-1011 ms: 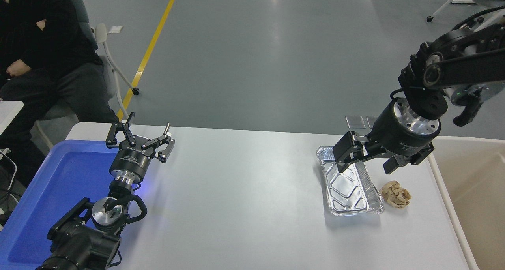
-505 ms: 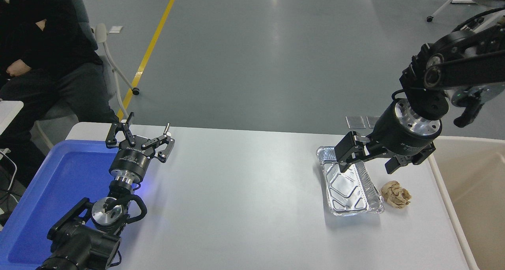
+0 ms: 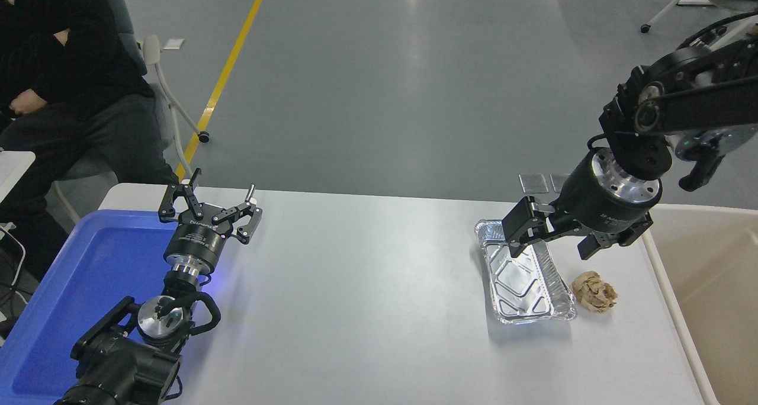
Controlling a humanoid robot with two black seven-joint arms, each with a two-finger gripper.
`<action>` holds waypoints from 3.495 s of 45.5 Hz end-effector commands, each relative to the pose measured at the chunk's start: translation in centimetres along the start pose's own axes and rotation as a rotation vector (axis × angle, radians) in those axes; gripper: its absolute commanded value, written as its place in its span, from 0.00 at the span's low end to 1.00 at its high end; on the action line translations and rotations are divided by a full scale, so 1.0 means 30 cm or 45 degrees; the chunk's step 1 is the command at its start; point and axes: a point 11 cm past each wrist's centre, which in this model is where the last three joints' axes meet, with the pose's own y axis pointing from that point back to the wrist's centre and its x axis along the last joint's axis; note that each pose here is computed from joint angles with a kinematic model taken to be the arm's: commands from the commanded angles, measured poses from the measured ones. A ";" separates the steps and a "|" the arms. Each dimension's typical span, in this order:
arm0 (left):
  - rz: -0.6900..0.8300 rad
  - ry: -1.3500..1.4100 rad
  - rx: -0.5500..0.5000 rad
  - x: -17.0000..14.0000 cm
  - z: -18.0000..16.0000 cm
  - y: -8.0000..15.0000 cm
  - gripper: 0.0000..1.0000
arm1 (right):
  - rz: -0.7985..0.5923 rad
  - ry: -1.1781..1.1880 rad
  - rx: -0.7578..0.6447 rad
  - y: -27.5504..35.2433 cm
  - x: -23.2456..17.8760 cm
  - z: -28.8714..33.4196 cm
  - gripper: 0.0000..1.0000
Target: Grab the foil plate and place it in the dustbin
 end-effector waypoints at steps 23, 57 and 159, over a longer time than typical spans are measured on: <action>0.000 0.000 0.000 0.000 0.000 0.000 0.99 | 0.040 -0.015 -0.009 -0.023 0.044 0.076 1.00; 0.000 0.000 0.000 0.000 0.000 0.000 0.99 | 0.062 -0.004 -0.082 -0.252 0.107 0.147 1.00; 0.000 -0.001 -0.002 0.000 0.004 0.000 0.99 | 0.472 0.139 -0.263 -0.886 0.146 0.373 1.00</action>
